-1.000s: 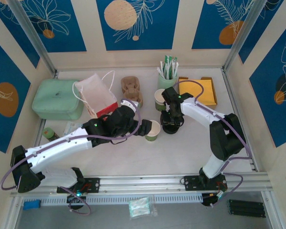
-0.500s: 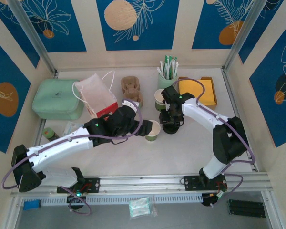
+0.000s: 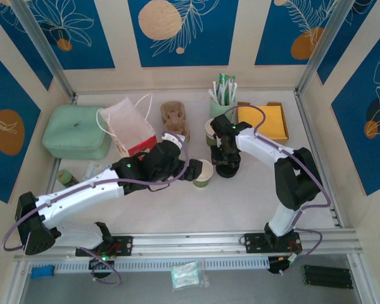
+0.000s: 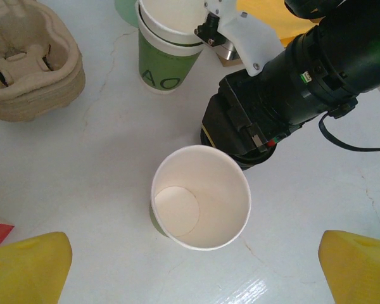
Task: Pack the takeout coffee
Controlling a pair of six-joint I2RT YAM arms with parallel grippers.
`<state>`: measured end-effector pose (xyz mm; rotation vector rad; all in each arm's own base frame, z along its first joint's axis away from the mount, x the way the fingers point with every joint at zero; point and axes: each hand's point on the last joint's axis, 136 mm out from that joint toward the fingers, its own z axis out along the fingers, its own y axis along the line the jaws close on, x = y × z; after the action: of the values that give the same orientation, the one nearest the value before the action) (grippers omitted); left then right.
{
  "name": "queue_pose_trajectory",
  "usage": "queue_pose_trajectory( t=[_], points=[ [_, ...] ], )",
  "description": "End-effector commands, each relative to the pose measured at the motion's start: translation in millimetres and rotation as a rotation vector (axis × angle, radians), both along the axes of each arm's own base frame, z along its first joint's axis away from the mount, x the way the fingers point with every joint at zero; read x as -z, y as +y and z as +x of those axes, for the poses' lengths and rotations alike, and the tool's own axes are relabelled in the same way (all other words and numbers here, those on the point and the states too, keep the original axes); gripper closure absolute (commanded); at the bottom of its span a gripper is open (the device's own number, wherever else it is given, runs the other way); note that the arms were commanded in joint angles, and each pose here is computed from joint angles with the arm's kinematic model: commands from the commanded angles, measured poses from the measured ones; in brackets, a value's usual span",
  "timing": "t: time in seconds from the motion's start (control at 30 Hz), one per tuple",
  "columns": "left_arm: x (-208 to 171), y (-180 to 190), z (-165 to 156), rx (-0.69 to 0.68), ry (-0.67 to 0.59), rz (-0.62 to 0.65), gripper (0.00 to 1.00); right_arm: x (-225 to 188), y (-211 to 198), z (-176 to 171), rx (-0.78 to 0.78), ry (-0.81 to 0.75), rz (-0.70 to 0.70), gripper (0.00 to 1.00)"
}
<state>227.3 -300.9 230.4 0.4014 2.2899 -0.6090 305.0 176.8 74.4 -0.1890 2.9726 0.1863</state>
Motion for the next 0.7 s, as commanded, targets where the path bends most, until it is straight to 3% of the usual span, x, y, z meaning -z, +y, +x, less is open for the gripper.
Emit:
queue_pose_trajectory(
  t=[0.0,0.3,0.5,0.67],
  points=[
    [-3,-2,-2,0.005,0.001,-0.018,0.0,-2,3,5,-0.017,-0.008,-0.006,0.69],
    [-2,-2,-2,0.007,0.003,-0.016,0.01,4,2,5,-0.018,0.004,-0.014,0.7],
    [-4,-1,-2,0.001,0.002,-0.02,0.01,3,2,5,-0.021,0.003,-0.01,0.88],
    [-3,-1,-2,0.001,0.0,-0.018,0.0,-15,2,5,-0.019,-0.03,0.01,0.95]
  ],
)
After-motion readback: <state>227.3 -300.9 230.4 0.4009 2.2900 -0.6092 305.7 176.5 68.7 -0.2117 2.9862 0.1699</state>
